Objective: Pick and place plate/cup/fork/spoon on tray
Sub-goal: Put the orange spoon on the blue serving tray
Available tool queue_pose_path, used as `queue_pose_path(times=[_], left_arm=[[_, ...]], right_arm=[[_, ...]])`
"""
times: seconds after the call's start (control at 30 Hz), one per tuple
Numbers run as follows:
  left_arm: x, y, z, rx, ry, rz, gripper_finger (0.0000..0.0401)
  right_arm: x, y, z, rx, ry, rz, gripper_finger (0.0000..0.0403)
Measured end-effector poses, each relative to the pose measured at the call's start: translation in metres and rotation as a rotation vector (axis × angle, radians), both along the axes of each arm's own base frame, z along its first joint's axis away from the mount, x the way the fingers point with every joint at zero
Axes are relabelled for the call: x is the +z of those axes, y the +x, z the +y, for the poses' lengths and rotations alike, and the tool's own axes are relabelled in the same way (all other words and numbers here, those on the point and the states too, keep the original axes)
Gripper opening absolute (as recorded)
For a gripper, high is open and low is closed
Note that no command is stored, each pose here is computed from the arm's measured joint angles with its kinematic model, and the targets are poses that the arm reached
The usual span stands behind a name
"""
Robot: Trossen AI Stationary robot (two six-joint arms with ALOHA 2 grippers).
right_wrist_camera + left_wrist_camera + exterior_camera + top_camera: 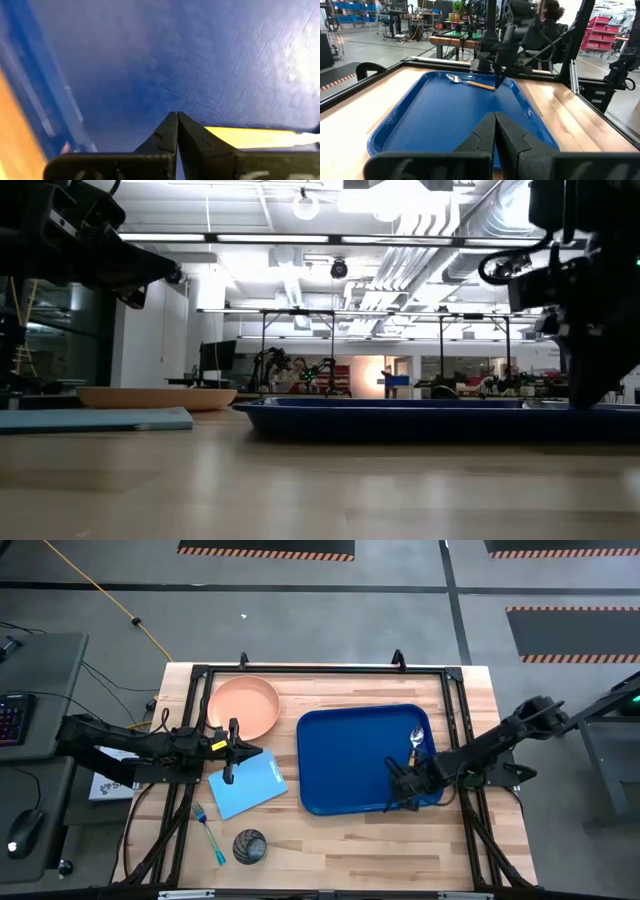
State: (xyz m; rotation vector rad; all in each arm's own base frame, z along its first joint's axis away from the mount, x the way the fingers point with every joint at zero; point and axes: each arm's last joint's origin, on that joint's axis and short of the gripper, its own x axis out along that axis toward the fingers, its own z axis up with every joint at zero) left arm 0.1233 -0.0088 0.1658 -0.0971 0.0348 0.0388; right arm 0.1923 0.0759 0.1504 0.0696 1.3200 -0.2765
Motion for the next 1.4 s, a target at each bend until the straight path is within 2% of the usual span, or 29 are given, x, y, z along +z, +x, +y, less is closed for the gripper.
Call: queue_pose_path(times=[0.27,0.97,1.2,1.4], left_arm=[[0.000,0.000,0.000,0.000,0.000,0.001,0.0000],[0.000,0.000,0.000,0.000,0.000,0.000,0.0000],[0.000,0.000,0.000,0.000,0.000,0.000,0.0000],[0.000,0.000,0.000,0.000,0.000,0.000,0.0000]], right_arm=[[-0.003,0.000,-0.003,0.016,-0.026,-0.008,0.0000],[-0.004,-0.010,-0.010,0.046,-0.053,0.124,0.0000],[0.008,-0.012,-0.011,0.070,-0.095,0.215,0.0000],[0.014,0.003,-0.007,0.091,-0.095,0.081,0.0000]])
